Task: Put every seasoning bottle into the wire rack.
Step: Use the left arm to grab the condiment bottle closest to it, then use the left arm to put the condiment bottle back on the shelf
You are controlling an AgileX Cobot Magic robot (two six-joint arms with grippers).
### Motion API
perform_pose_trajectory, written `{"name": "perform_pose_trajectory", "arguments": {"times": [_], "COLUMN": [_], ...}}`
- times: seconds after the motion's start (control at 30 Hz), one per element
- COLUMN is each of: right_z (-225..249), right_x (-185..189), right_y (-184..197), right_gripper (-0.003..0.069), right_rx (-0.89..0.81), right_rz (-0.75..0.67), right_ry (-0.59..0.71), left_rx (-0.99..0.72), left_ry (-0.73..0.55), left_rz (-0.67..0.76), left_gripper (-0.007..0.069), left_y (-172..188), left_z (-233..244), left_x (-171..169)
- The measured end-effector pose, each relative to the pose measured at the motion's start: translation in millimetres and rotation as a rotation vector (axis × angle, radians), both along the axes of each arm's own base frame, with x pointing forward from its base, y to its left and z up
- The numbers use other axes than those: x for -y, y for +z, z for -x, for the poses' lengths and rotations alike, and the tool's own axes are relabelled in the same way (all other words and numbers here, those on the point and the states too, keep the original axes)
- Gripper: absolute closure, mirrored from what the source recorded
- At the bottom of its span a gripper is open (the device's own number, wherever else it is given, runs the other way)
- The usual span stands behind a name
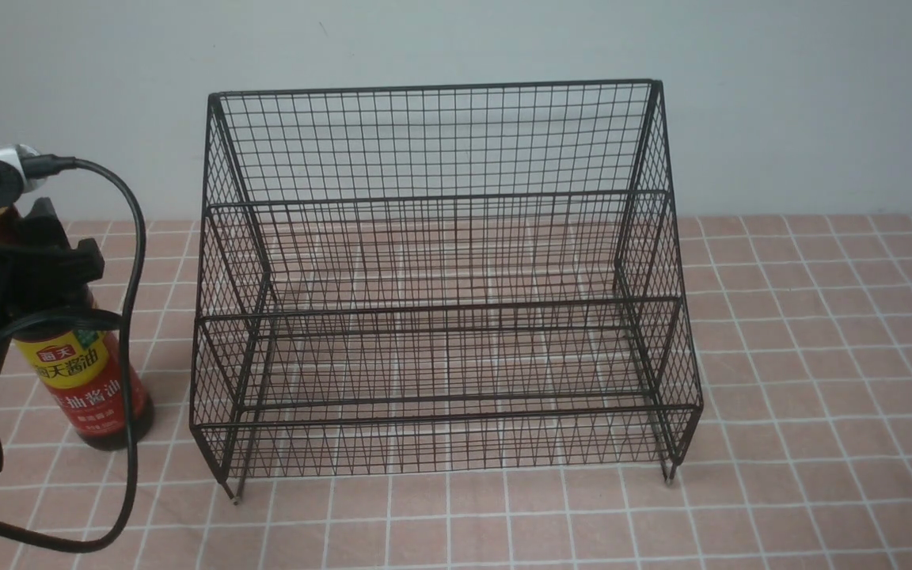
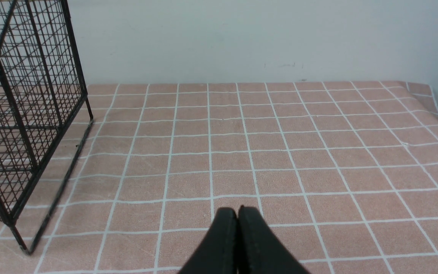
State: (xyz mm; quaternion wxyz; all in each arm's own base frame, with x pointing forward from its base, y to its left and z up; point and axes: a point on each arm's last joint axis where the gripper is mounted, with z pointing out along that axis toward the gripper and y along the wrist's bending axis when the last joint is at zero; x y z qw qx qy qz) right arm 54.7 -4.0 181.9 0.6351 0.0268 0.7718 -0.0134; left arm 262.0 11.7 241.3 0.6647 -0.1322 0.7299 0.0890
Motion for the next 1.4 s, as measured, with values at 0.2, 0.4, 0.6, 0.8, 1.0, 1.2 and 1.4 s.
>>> {"name": "perform_pose_trajectory", "arguments": {"times": [0.2,0.4,0.6,0.8,1.0,1.2,1.4], "right_z": [0,0,0,0,0,0,0], "right_x": [0,0,0,0,0,0,0], "right_y": [0,0,0,0,0,0,0], "right_gripper": [0.0673,0.0673,0.0673,0.0673,0.0673,0.0673,0.0673], "right_rx": [0.0,0.0,0.0,0.0,0.0,0.0,0.0], "right_rz": [0.0,0.0,0.0,0.0,0.0,0.0,0.0], "right_ry": [0.0,0.0,0.0,0.0,0.0,0.0,0.0], "left_rx": [-0.011,-0.011,-0.01,0.148,0.322,0.378,0.356], "left_ry": [0.015,0.009,-0.022,-0.129,-0.213,-0.289,-0.341], "left_rz": [-0.009,-0.008,0.003,-0.01,-0.056,-0.039,0.04], "left_gripper": [0.0164,0.0365,0.0363,0.0363,0.0363,0.0363,0.0363], "left_y": [-6,-6,3,76,161,210,213], "left_z": [-5,-6,1,17,40,49,45], "left_x": [-2,-2,0,8,14,20,27]}}
